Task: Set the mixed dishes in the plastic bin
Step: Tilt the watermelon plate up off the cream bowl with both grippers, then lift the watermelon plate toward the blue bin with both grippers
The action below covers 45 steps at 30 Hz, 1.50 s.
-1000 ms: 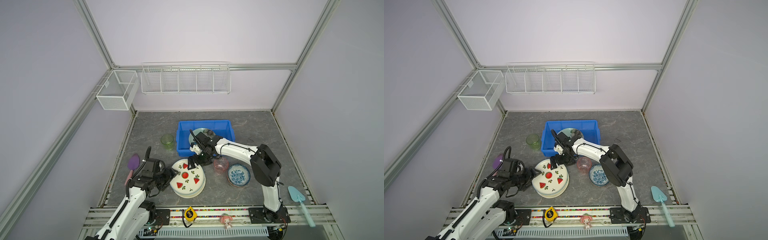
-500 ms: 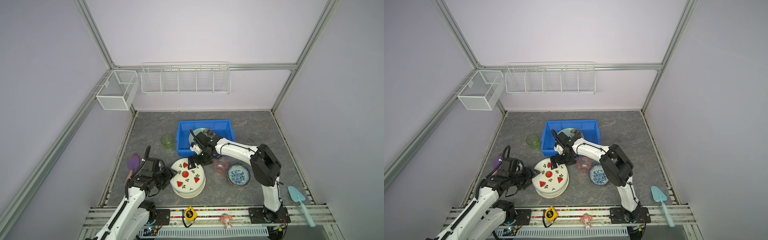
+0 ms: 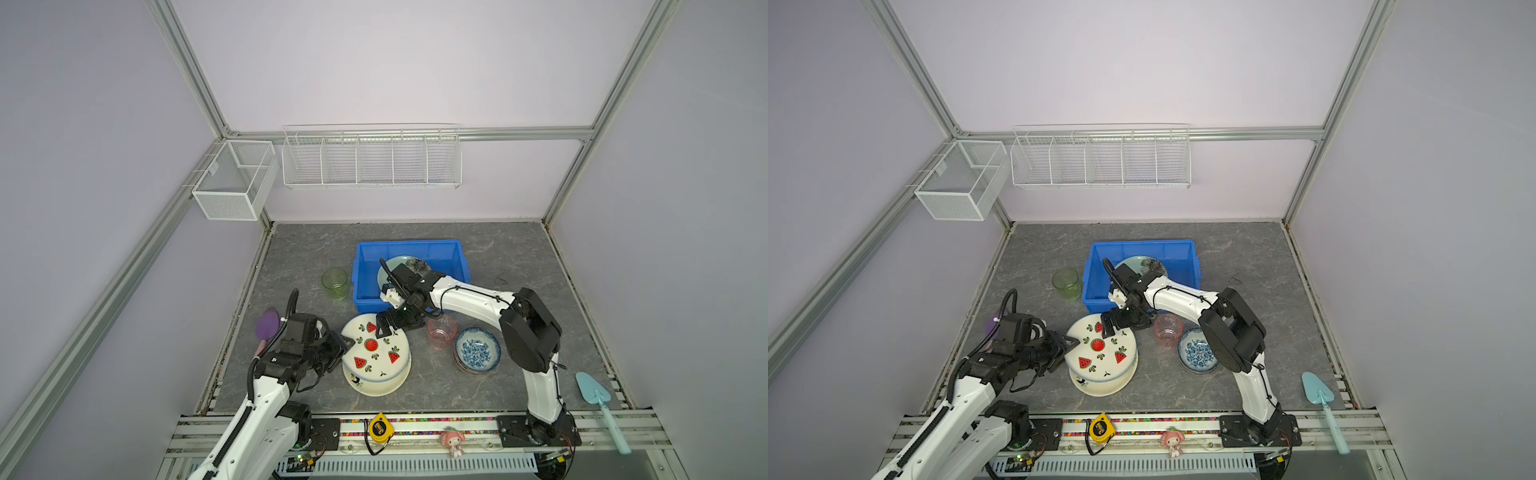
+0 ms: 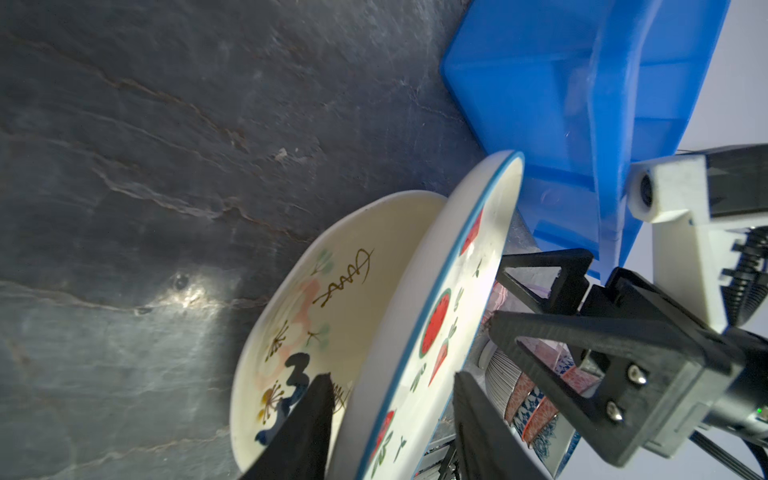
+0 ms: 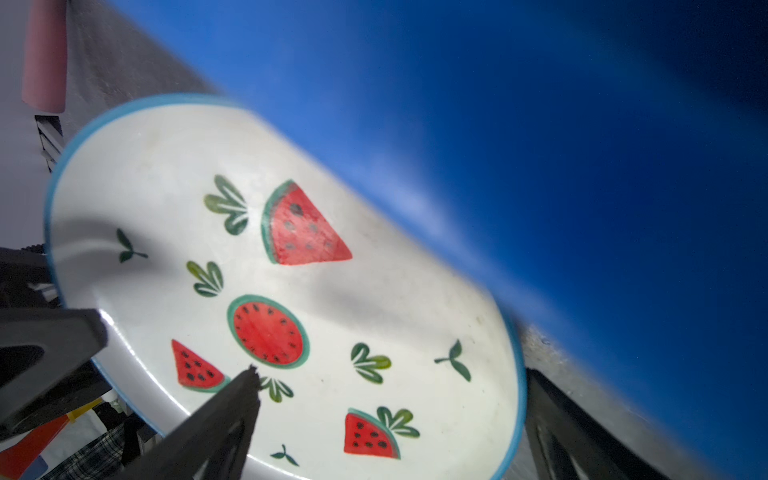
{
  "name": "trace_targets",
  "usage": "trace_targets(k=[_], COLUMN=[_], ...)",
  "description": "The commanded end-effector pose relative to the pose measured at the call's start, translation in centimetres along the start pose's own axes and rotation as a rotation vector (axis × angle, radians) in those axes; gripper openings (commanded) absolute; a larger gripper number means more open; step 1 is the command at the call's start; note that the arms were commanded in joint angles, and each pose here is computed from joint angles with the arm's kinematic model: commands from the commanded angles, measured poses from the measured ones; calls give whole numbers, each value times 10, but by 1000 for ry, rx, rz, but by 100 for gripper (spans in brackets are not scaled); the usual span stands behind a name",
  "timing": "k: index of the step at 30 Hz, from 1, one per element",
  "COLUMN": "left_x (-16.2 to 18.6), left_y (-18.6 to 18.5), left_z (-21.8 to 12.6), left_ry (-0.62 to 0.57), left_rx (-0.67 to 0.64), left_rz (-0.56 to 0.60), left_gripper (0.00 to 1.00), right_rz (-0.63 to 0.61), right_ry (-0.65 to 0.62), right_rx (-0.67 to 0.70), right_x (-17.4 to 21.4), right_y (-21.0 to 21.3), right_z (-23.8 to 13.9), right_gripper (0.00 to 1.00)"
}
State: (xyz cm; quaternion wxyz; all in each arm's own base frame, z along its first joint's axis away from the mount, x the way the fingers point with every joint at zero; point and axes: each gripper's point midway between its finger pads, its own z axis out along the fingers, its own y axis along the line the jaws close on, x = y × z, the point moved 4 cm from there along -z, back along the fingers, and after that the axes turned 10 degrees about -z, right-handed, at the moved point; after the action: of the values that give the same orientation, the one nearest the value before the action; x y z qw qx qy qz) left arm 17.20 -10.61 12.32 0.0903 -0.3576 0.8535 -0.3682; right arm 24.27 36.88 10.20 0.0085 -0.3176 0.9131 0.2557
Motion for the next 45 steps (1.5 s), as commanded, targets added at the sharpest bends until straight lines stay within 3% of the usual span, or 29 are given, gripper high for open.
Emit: trace_targets(k=[1, 30, 45], left_x=[1, 4, 10], left_y=[-36, -45, -47], left_z=[-11, -16, -24], left_ry=[8, 15, 26], left_rx=[137, 202, 216], left_rz=[46, 65, 161], left_gripper=[43, 2, 0], right_rz=[-29, -40, -50], right_ry=[16, 5, -33], right_rx=[-83, -58, -11], right_x=[-1, -4, -8], right_y=[18, 17, 14], right_z=[5, -4, -29], right_gripper=[98, 98, 95])
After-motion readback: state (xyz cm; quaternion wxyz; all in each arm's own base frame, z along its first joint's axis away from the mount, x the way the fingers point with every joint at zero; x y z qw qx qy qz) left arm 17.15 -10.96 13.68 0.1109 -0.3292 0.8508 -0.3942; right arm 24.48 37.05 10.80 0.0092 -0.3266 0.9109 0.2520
